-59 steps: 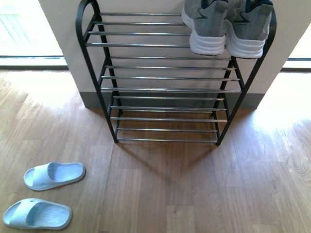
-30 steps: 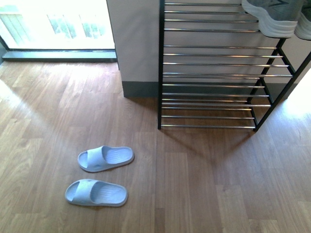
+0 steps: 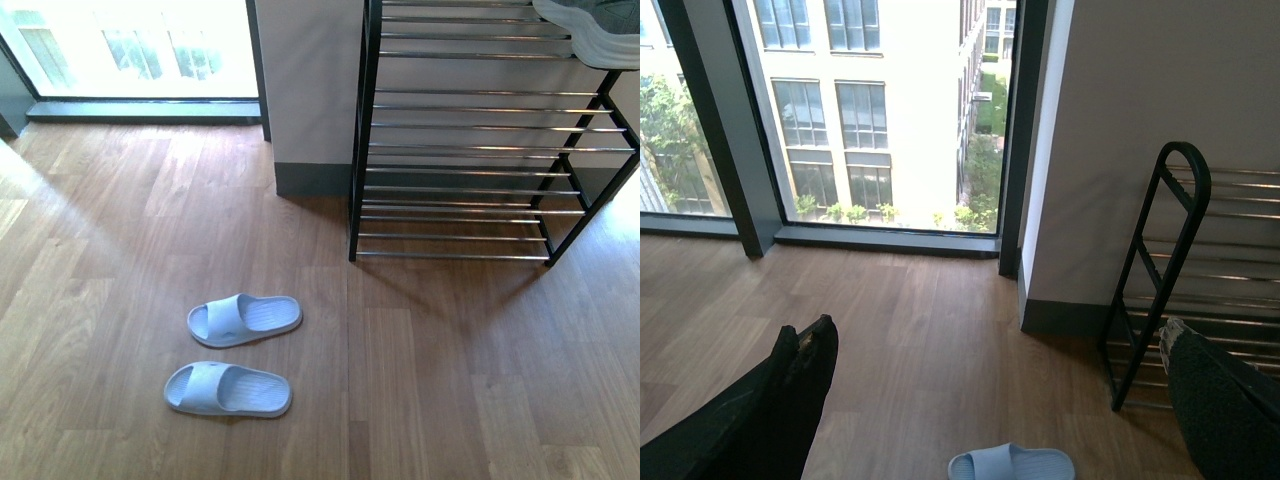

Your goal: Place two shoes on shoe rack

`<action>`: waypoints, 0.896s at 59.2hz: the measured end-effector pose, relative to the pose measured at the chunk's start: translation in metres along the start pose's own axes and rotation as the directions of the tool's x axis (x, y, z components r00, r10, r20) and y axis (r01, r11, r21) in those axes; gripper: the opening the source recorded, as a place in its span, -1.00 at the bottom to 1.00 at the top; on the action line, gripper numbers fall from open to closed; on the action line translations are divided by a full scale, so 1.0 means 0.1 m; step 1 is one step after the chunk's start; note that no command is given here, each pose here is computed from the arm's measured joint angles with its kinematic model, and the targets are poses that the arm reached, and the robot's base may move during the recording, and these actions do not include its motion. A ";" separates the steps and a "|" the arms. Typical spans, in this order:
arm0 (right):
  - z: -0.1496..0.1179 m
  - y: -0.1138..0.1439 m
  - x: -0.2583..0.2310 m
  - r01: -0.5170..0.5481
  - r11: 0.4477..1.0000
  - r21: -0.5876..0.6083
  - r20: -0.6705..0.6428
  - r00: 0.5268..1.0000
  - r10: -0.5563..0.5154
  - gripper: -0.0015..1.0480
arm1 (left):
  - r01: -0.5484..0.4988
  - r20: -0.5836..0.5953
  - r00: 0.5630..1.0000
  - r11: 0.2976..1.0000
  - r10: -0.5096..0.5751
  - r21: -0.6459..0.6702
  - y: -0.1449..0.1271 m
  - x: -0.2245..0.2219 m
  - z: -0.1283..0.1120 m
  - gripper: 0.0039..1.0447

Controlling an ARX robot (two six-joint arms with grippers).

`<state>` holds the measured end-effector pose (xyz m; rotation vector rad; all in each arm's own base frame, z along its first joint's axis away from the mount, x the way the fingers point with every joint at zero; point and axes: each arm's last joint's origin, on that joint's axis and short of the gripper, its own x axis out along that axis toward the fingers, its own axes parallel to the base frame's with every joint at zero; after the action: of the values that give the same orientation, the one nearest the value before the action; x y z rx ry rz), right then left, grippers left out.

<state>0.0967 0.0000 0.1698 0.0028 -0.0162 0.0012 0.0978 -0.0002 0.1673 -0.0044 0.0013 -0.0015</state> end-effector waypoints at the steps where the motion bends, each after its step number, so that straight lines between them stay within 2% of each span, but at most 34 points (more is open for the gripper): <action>1: 0.00 0.00 0.00 0.000 1.000 0.000 0.000 1.000 0.000 0.82 | 0.000 0.000 1.000 1.000 0.000 0.000 0.00 0.00 0.00 0.83; 53: 0.00 0.00 0.00 0.002 1.000 0.000 0.000 1.000 -0.002 0.82 | 0.000 0.000 1.000 1.000 0.000 0.000 0.00 0.00 0.00 0.83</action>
<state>0.0967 -0.0001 0.1698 0.0029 -0.0158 -0.0011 0.0978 -0.0002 0.1672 -0.0044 0.0017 -0.0011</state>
